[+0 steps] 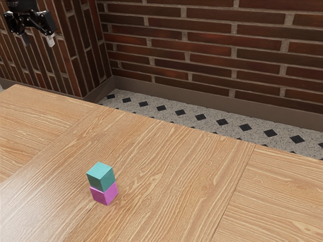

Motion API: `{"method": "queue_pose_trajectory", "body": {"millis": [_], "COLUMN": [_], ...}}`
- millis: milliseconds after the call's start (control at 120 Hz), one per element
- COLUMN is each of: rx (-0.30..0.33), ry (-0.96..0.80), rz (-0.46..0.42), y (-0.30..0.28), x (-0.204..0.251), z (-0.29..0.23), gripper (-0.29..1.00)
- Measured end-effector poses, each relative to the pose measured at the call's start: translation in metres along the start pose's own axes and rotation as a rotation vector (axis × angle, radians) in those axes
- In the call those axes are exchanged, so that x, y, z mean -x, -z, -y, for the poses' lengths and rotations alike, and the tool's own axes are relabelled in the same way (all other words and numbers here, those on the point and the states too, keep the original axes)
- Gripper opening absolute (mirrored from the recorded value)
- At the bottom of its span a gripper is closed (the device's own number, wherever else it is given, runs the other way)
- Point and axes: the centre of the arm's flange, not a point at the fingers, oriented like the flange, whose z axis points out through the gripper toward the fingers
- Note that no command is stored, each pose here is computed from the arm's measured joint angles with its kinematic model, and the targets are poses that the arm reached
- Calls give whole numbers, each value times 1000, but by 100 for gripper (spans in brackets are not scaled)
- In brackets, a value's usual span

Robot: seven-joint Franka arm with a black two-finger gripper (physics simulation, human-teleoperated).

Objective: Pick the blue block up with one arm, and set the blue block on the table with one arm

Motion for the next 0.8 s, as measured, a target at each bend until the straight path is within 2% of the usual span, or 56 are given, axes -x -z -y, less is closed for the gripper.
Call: {"method": "queue_pose_trajectory", "body": {"millis": [217,300,342,400,550,617,800], "rx": [2,54,80,93,33,26,29], "ry": [-2,-65,-98,-108,-84,-80,-163], "rz": [-10,-184,-231,-199,-40,20,128], "y": [6,98,123,110,26,-19,-133], "x": [2,56,76,72,17,0,-14], "z": [0,-11,-17,-23,-27,-24,-69], "gripper": [68,68,68,68,68,68,68]}}
